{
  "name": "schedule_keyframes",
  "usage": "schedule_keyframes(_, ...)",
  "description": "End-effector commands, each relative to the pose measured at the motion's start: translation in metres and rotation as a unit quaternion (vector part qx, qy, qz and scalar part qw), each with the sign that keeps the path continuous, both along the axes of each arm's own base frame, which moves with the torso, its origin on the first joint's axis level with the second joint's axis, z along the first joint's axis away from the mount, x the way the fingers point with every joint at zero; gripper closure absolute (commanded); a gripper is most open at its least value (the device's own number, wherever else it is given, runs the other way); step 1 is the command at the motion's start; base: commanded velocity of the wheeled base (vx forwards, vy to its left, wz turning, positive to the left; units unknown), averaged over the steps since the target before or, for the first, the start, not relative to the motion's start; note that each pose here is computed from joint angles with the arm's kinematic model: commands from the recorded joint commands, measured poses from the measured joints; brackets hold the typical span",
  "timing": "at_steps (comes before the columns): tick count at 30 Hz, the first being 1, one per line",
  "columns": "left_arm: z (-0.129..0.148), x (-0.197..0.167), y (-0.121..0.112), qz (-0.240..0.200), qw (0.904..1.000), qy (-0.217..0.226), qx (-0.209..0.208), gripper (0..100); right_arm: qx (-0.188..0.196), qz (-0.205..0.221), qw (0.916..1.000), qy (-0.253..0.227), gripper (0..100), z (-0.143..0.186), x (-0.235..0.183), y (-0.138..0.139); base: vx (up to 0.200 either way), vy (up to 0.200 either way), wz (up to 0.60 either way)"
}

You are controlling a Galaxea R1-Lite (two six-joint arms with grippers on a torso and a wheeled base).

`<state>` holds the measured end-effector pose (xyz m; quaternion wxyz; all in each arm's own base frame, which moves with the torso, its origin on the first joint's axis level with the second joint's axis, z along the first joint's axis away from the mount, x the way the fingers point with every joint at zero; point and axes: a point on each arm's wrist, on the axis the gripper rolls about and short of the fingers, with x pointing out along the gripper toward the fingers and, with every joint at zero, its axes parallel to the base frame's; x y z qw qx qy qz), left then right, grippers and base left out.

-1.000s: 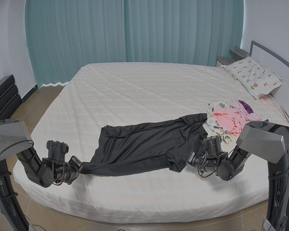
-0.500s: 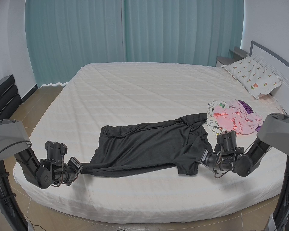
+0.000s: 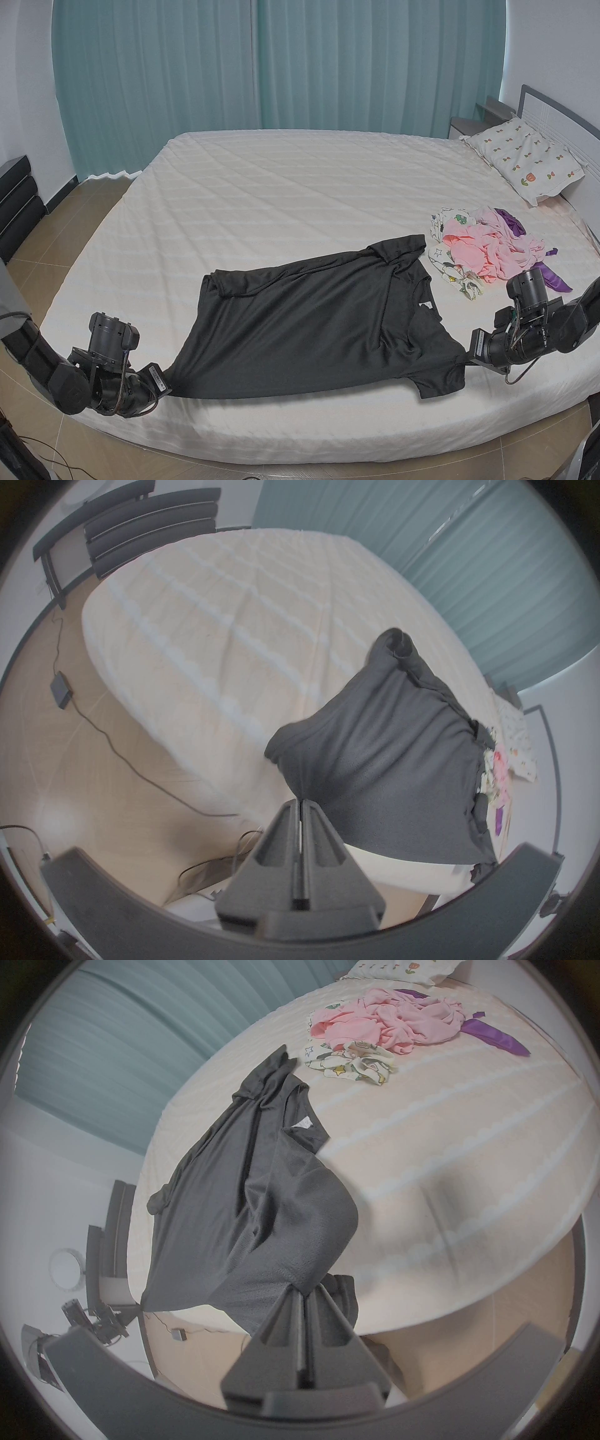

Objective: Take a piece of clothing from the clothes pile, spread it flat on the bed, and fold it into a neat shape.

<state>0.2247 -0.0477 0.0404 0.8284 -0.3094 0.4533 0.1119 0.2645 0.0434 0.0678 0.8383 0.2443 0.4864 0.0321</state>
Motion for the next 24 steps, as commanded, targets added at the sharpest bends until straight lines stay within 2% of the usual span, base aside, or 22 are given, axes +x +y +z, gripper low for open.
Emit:
schedule_keyframes(1, 0.017, -0.025, -0.009, -0.036, 0.9993, 0.0, 0.011, 100, -0.021, 0.008, 0.9997, 0.014, 100, 0.005, -0.02, -0.014, 0.0, 0.0, 0.0)
schedule_keyframes(4, 0.011, -0.034, -0.018, -0.064, 0.9975, 0.023, 0.018, 100, -0.029, 0.011, 0.9989, 0.035, 100, -0.001, -0.025, -0.019, 0.0, 0.0, 0.0)
schedule_keyframes(6, 0.01, -0.035, -0.018, -0.065, 0.9974, 0.024, 0.018, 100, -0.029, 0.01, 0.9989, 0.036, 100, -0.002, -0.025, -0.02, 0.0, 0.0, 0.0)
schedule_keyframes(7, 0.007, -0.036, -0.024, -0.077, 0.9962, 0.032, 0.023, 100, -0.032, 0.009, 0.9978, 0.057, 100, -0.011, -0.027, -0.022, 0.0, 0.0, 0.0)
schedule_keyframes(11, 0.001, -0.035, -0.026, -0.082, 0.9952, 0.047, 0.026, 100, -0.046, 0.029, 0.9942, 0.093, 100, -0.028, -0.035, -0.024, 0.0, 0.0, 0.0)
schedule_keyframes(17, -0.01, -0.039, -0.027, -0.09, 0.9924, 0.076, 0.036, 100, -0.049, 0.033, 0.9909, 0.12, 100, -0.044, -0.032, -0.027, 0.0, 0.0, 0.0)
schedule_keyframes(18, -0.012, -0.04, -0.028, -0.094, 0.9917, 0.079, 0.037, 0, -0.049, 0.034, 0.9907, 0.123, 100, -0.045, -0.032, -0.026, 0.0, 0.0, 0.0)
schedule_keyframes(19, -0.014, -0.041, -0.029, -0.097, 0.9908, 0.086, 0.039, 0, -0.048, 0.036, 0.9907, 0.122, 0, -0.045, -0.031, -0.025, 0.0, 0.0, 0.0)
schedule_keyframes(24, -0.021, -0.041, -0.032, -0.104, 0.9886, 0.1, 0.044, 0, -0.043, 0.041, 0.9915, 0.116, 0, -0.044, -0.026, -0.024, 0.0, 0.0, 0.0)
